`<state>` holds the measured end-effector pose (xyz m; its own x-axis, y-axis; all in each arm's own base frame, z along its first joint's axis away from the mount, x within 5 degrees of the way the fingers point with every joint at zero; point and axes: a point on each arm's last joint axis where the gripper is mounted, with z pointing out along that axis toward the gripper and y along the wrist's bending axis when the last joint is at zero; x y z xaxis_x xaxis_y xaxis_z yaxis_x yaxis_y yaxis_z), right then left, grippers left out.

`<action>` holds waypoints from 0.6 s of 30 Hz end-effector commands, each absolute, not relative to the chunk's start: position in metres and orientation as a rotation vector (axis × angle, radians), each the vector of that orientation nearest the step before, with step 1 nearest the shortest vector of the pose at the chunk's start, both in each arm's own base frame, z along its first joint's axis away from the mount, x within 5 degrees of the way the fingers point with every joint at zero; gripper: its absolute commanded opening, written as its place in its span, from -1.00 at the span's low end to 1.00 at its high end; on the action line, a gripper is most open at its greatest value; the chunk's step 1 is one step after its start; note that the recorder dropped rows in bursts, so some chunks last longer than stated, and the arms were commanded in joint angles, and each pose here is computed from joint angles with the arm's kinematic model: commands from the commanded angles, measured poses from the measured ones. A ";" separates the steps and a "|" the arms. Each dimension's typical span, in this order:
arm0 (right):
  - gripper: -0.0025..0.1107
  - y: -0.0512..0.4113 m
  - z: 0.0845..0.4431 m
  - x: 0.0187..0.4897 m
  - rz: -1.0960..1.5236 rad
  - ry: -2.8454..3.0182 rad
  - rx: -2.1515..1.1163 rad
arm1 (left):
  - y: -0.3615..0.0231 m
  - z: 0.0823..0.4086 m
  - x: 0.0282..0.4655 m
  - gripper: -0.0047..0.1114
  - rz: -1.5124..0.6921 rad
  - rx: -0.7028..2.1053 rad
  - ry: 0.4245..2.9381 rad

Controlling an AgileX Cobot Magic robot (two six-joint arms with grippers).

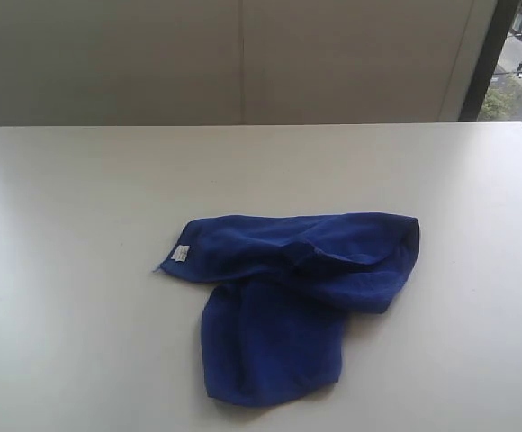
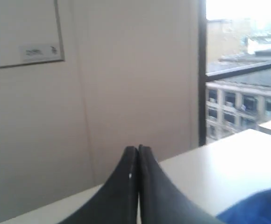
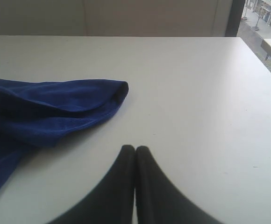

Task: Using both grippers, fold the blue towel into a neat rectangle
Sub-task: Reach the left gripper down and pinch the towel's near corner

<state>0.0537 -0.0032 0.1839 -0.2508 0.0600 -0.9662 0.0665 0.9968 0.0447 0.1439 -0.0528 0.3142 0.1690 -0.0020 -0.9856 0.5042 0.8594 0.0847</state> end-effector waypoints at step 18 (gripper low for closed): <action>-0.96 -0.003 0.184 0.054 -0.004 1.807 0.086 | -0.240 0.268 0.266 -0.92 -0.325 1.249 1.647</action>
